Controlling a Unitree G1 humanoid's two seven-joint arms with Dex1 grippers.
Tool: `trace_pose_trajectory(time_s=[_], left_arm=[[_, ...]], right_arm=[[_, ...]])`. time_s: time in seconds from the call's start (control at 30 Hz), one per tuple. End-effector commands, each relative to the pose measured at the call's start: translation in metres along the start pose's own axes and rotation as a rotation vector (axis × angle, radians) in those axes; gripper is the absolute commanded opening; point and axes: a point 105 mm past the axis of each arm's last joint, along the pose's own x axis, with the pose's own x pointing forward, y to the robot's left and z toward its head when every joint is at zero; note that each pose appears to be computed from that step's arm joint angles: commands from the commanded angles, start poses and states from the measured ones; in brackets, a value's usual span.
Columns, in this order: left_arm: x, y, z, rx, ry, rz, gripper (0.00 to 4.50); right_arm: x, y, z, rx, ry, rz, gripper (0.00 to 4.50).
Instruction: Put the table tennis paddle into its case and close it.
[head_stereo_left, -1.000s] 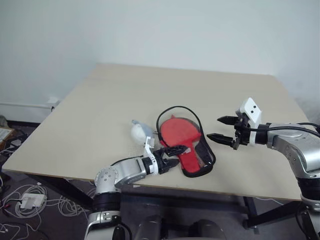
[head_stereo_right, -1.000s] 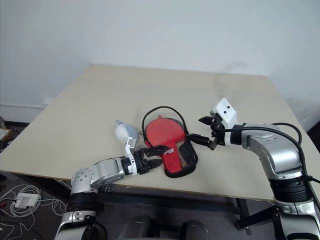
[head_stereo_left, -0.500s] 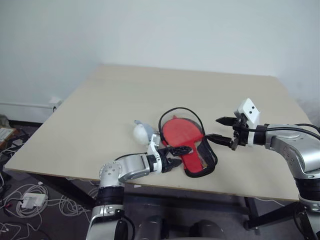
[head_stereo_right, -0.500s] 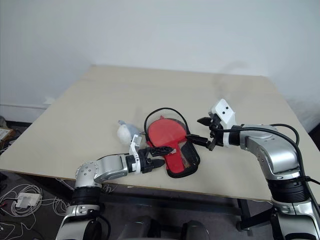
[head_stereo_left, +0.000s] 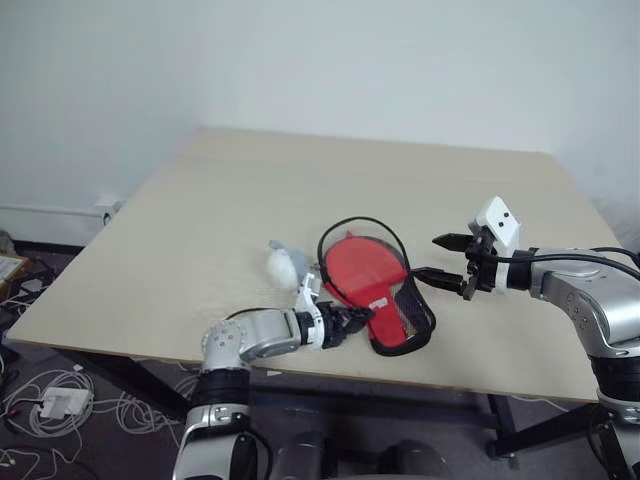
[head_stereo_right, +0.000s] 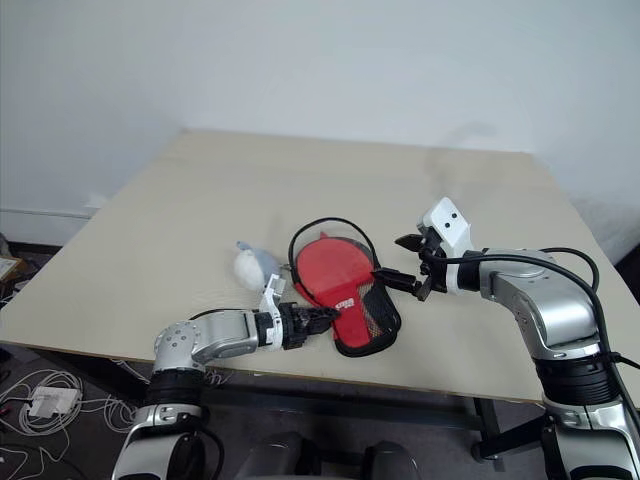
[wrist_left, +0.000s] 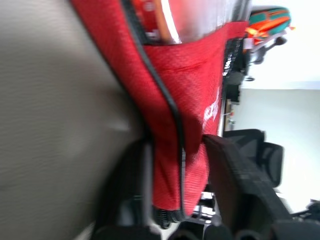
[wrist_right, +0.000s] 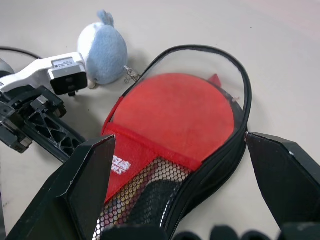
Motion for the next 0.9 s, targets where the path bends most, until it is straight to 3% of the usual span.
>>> trace_pose_trajectory(time_s=[0.03, 0.4, 0.9], left_arm=[[-0.003, 0.039, -0.004, -0.078, -0.003, 0.157, 0.16], [-0.012, 0.026, -0.014, 0.012, 0.093, 0.074, 0.02], [-0.061, 0.012, -0.059, 0.208, 0.365, -0.056, 0.02]], right_arm=[[-0.003, 0.003, 0.018, -0.046, -0.049, 0.005, 4.50], [-0.001, 0.005, 0.019, -0.046, -0.051, 0.011, 4.50], [0.003, 0.008, 0.015, -0.040, -0.053, 0.016, 4.50]])
